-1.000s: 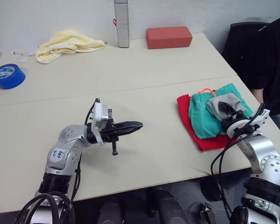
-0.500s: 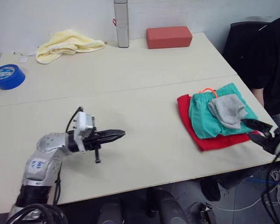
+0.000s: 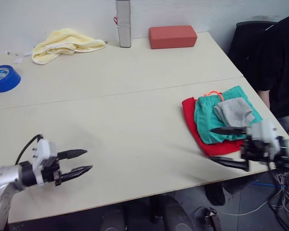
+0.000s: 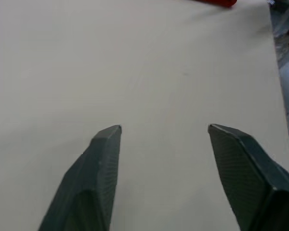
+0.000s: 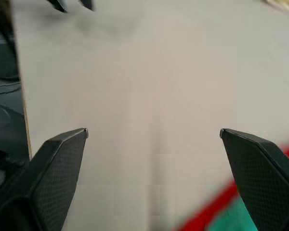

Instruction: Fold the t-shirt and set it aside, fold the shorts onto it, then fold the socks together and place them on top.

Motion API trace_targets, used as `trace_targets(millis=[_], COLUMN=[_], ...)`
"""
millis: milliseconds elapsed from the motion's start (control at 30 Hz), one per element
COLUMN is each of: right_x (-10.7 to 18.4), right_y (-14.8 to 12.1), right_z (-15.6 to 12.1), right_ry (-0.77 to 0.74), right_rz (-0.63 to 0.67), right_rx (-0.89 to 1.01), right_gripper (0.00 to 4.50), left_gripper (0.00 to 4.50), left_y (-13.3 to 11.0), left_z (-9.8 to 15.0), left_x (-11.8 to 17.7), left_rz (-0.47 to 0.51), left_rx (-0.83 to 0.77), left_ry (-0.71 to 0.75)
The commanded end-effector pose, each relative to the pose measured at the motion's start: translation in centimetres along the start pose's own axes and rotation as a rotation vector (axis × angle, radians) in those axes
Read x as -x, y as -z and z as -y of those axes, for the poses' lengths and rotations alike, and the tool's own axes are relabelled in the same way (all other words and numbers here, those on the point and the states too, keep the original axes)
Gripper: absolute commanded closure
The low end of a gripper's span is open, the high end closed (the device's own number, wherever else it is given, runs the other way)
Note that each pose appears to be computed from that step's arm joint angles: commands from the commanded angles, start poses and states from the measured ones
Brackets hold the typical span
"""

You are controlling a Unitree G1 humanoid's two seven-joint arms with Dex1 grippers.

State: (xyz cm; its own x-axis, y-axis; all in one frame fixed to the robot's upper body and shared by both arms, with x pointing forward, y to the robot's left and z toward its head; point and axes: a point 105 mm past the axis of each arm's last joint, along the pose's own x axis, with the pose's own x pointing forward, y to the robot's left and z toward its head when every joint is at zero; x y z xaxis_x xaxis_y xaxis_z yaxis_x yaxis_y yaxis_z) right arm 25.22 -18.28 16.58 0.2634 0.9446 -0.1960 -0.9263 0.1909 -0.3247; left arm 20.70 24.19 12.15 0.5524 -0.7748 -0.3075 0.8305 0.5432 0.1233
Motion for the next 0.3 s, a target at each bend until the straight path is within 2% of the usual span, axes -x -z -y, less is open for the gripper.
trace_targets(millis=[33, 167, 300], right_x=[-2.7, -4.7, -5.2], right_y=[1.2, 2.7, 3.3], right_z=[0.2, 0.5, 1.0], right_ry=[-0.077, -0.113, -0.099], right_rz=[0.017, 0.006, 0.009], right_rx=[0.088, 0.187, 0.203], right_gripper=[0.0, 0.0, 0.0], left_gripper=[1.56, 1.56, 1.56], left_y=[0.0, 0.4, 0.3], left_z=[-0.1, -0.2, -0.4], left_x=[0.9, 1.3, 1.4], left_rz=[-0.053, -0.081, -0.058], left_rx=[-0.151, -0.189, -0.178], left_ry=[-0.093, -0.166, -0.202])
